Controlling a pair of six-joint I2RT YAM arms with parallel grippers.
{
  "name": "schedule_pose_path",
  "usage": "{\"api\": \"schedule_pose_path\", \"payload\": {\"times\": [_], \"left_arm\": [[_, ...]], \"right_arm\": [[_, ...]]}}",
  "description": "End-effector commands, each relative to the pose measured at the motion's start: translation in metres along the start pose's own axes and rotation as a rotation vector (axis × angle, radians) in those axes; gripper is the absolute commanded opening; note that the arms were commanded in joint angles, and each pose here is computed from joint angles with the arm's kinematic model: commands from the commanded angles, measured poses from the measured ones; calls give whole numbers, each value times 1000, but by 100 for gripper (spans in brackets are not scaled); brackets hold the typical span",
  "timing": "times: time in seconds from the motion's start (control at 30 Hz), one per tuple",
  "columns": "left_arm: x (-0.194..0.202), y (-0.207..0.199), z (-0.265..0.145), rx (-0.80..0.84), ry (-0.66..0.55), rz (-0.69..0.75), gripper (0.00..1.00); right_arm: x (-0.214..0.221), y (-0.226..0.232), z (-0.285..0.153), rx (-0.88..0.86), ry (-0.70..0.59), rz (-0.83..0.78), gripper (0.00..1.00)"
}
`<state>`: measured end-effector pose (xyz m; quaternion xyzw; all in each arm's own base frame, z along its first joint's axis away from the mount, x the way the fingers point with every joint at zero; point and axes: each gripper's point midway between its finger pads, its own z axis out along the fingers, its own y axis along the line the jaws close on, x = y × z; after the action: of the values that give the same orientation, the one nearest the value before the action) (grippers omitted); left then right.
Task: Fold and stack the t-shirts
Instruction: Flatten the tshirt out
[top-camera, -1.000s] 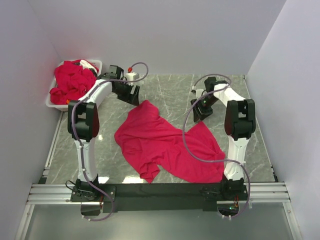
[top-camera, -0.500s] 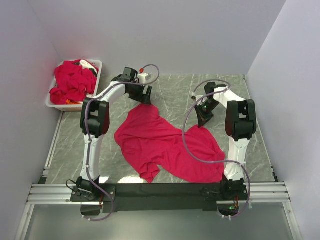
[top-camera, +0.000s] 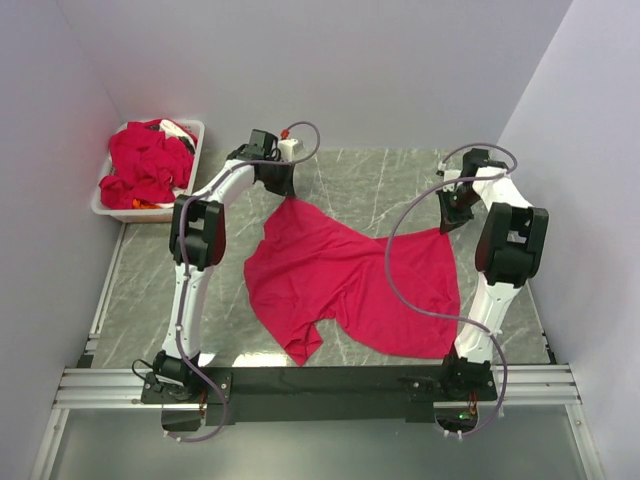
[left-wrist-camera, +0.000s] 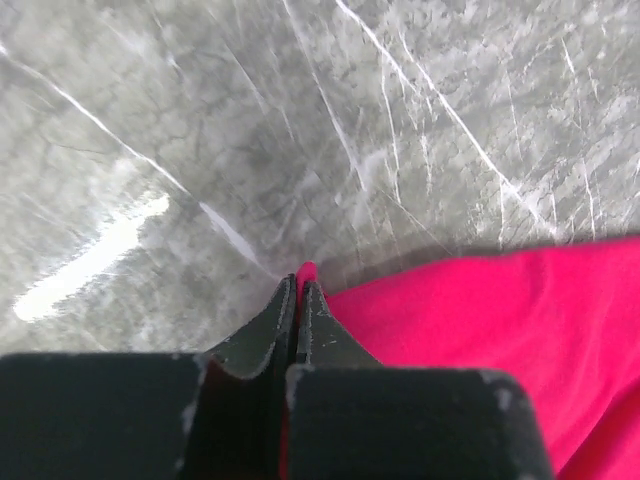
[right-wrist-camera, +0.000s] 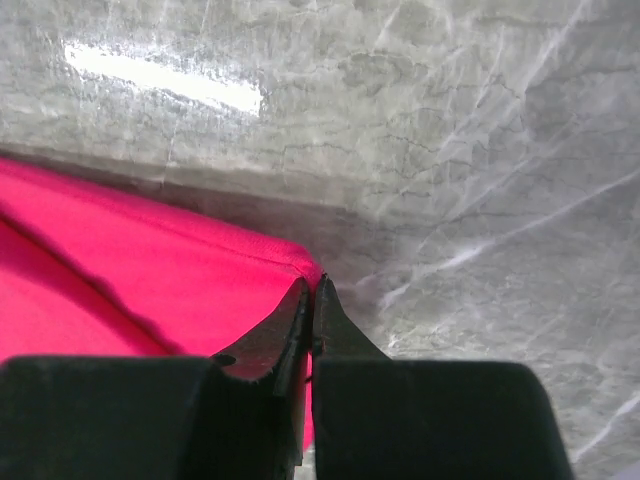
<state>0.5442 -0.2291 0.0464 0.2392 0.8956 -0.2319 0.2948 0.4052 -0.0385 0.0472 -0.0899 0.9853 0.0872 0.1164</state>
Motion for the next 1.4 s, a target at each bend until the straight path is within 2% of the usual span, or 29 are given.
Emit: {"api": "schedule_pose_path", "payload": {"times": [0.0,0.1,0.13,0.2,0.23,0.3,0.33,0.4,0.43,0.53,0.6,0.63,0.67,0.7,0.8,0.87,0.93,0.97,1.0,1.1,1.2,1.37], "left_arm": [[-55,-5,-44,7,-151,89,0],[-76,-22,-80,63,-245,170,0],[-96,-36,-111,63,-319,251,0],[-73,-59,-125,153,-300,312,0],[-60,-76,-142,182,-293,402,0],[-24,-105,-159,283,-234,481,0],[3,-115,-172,303,-213,618,0],[62,-132,-181,367,-82,708,0],[105,-134,-185,400,-27,848,1],[208,-125,-195,461,192,1017,1],[244,-114,-198,460,275,1079,3],[251,-99,-200,395,316,1143,11],[274,-95,-200,401,359,1133,14],[277,-87,-202,372,362,1125,17],[260,-87,-210,333,285,1007,30],[235,-94,-215,338,222,922,45],[221,-96,-217,344,197,796,48],[199,-100,-219,347,143,777,48],[187,-102,-218,330,119,686,48],[135,-88,-204,231,7,594,49],[107,-67,-185,152,3,397,48],[95,-52,-152,194,73,215,48]], "right_arm": [[-3,7,-16,22,-45,-41,0],[1,9,-16,10,-44,-34,0],[3,9,-18,8,-45,-32,0],[6,10,-19,2,-43,-28,0],[6,9,-23,4,-50,-28,0],[11,9,-27,-3,-47,-25,0],[12,9,-31,-6,-52,-28,0],[19,11,-34,-26,-42,-27,0],[20,12,-37,-30,-47,-37,0],[32,15,-41,-47,-29,-51,0],[44,20,-41,-67,1,-56,0],[48,22,-44,-72,2,-65,0],[53,22,-44,-73,10,-79,0],[64,24,-42,-83,38,-80,0],[84,27,-42,-96,71,-108,0],[89,29,-43,-101,73,-124,0],[93,31,-43,-109,73,-126,0],[93,33,-43,-115,70,-124,0],[93,36,-43,-133,65,-120,0],[91,38,-43,-143,63,-116,0],[91,39,-42,-148,62,-107,0],[88,38,-41,-147,59,-98,0]]}}
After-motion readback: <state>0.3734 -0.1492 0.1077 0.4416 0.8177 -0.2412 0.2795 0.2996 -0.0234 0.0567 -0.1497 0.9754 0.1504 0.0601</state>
